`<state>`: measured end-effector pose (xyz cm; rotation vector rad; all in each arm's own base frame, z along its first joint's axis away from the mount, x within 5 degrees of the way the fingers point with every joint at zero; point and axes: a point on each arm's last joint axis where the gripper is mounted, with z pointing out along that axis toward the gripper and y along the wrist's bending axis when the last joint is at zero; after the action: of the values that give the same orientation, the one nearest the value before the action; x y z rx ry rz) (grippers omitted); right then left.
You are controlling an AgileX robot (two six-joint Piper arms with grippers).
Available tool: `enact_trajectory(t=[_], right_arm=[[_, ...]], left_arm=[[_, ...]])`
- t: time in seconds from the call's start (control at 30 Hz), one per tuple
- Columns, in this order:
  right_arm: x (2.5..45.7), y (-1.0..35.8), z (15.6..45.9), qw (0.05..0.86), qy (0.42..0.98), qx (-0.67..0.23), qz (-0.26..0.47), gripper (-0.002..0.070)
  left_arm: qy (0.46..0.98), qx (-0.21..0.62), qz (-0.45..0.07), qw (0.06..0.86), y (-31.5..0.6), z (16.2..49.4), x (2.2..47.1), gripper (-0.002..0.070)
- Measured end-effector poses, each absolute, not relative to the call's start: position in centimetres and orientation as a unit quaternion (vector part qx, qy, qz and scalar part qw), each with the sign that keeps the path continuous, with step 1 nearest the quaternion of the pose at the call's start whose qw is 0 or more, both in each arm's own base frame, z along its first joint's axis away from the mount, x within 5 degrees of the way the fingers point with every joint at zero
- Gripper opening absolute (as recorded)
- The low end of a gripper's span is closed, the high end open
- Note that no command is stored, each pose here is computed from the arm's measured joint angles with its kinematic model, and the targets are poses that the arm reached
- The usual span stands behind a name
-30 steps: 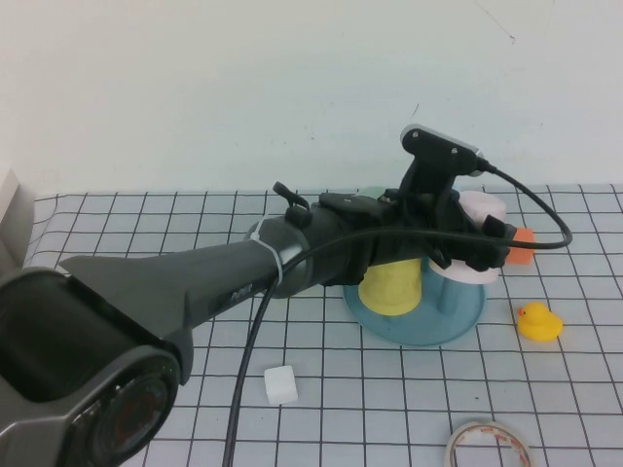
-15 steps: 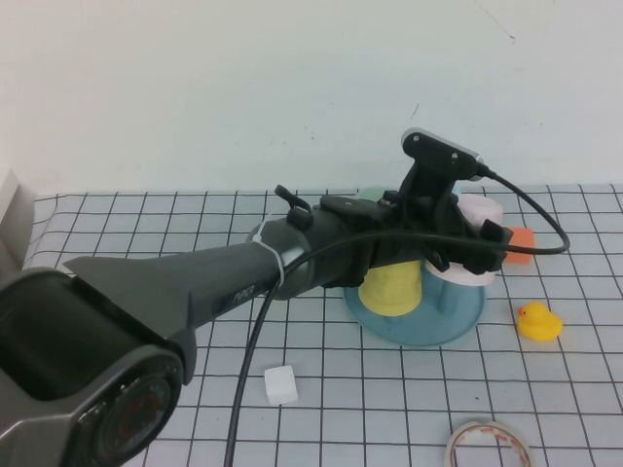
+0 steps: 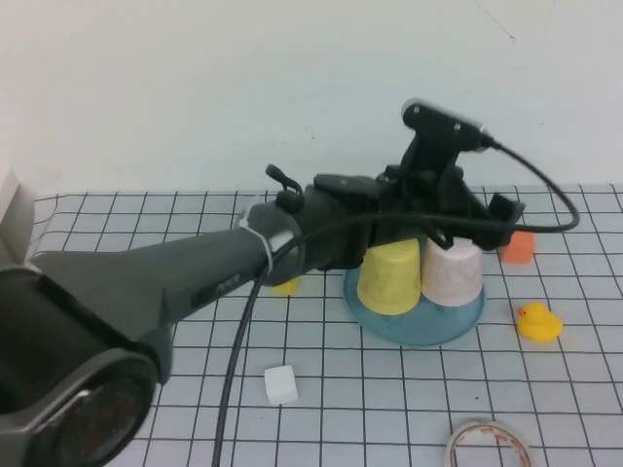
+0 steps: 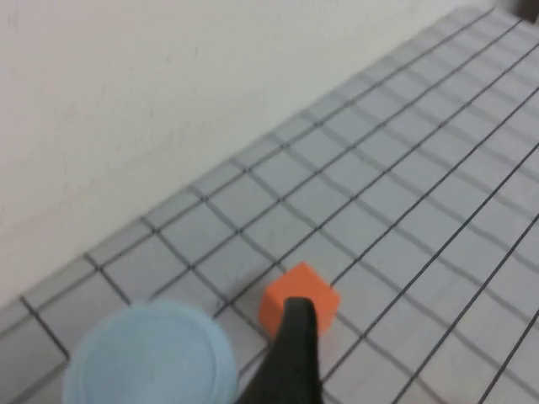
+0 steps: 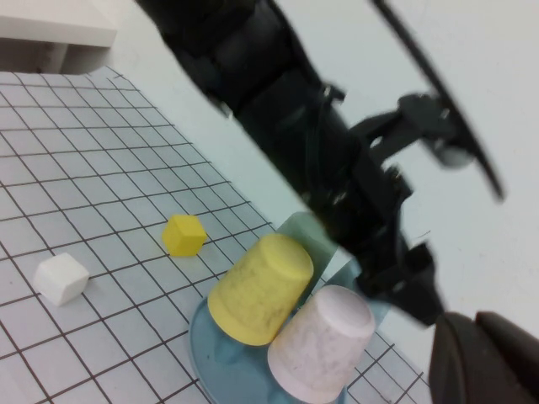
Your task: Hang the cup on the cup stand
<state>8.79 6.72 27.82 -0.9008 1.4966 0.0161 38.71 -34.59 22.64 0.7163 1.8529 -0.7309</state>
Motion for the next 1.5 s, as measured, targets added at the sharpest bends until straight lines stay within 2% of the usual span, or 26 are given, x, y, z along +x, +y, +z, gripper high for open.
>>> enact_trajectory(t=[0.07, 0.2, 0.33, 0.47, 0.53, 0.67, 0.8, 0.9, 1.0, 1.2, 1.5], right_arm=[[8.8, 6.7, 27.8, 0.642, 0.657, -0.395, 0.007, -0.0001], [8.8, 6.7, 27.8, 0.642, 0.657, -0.395, 0.007, -0.0001], [8.8, 6.7, 27.8, 0.642, 0.657, -0.395, 0.007, -0.0001], [8.8, 6.7, 27.8, 0.642, 0.657, -0.395, 0.007, -0.0001], [8.8, 6.7, 27.8, 0.642, 0.657, -0.395, 0.007, -0.0001], [8.8, 6.7, 27.8, 0.642, 0.657, -0.395, 0.007, -0.0001], [8.8, 6.7, 27.8, 0.642, 0.657, -0.395, 0.007, -0.0001], [8.8, 6.7, 27.8, 0.642, 0.657, -0.395, 0.007, -0.0001], [8.8, 6.7, 27.8, 0.642, 0.657, -0.395, 0.007, -0.0001], [8.8, 6.7, 27.8, 0.642, 0.657, -0.395, 0.007, -0.0001], [8.8, 6.7, 27.8, 0.642, 0.657, -0.395, 0.007, -0.0001]], left_arm=[[0.752, 0.296, -0.309, 0.501, -34.4, 24.3, 38.4, 0.0614], [0.717, 0.305, -0.307, 0.547, -33.3, 29.8, 37.1, 0.042], [0.663, 0.327, -0.268, 0.618, -31.0, 36.9, 34.9, 0.0263], [0.604, 0.34, -0.226, 0.684, -28.1, 43.5, 32.0, 0.0153], [0.576, 0.342, -0.213, 0.711, -26.7, 46.3, 30.3, 0.0107], [0.532, 0.331, -0.218, 0.748, -23.8, 50.9, 26.7, 0.0053], [0.501, 0.333, -0.198, 0.774, -20.8, 53.3, 23.1, 0.0027], [0.505, 0.309, -0.174, 0.787, -18.4, 53.4, 21.1, 0.0022], [0.526, 0.279, -0.146, 0.79, -15.9, 51.9, 19.5, 0.002], [0.603, 0.239, -0.099, 0.755, -12.5, 44.9, 17.7, 0.0019], [0.672, 0.245, -0.088, 0.693, -9.7, 36.0, 14.7, 0.0018]])
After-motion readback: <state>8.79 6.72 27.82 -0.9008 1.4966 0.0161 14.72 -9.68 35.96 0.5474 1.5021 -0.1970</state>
